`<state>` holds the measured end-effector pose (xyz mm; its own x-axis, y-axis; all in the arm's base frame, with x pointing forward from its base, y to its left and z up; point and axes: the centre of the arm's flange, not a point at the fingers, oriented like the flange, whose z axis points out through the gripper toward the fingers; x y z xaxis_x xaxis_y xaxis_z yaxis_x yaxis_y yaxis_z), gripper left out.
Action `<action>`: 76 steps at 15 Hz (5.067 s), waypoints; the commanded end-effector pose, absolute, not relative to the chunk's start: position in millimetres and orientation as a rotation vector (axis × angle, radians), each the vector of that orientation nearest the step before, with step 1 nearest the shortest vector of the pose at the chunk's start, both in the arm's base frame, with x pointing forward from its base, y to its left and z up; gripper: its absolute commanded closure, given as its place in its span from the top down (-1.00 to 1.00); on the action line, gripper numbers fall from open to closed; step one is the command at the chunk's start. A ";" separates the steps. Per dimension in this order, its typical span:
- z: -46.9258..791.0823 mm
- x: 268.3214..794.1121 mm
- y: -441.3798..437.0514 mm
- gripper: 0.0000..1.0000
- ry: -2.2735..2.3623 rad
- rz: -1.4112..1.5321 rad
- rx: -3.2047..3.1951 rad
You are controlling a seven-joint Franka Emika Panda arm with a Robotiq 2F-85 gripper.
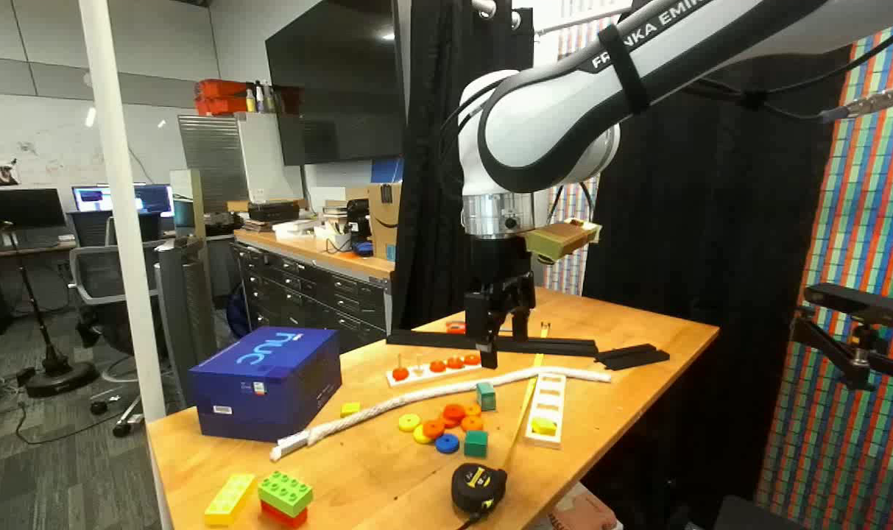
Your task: Put the square yellow block properly in the wooden board
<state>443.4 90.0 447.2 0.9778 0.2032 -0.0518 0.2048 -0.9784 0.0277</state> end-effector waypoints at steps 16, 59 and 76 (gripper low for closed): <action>408.8 454.9 28.9 1.00 0.775 -0.147 3.080; 282.6 457.3 -50.4 1.00 1.693 0.027 2.815; 298.2 461.0 -47.2 -0.71 1.557 0.034 2.887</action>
<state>461.1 -48.0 292.4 0.4969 0.8633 0.0883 0.8664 -0.4877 -0.1075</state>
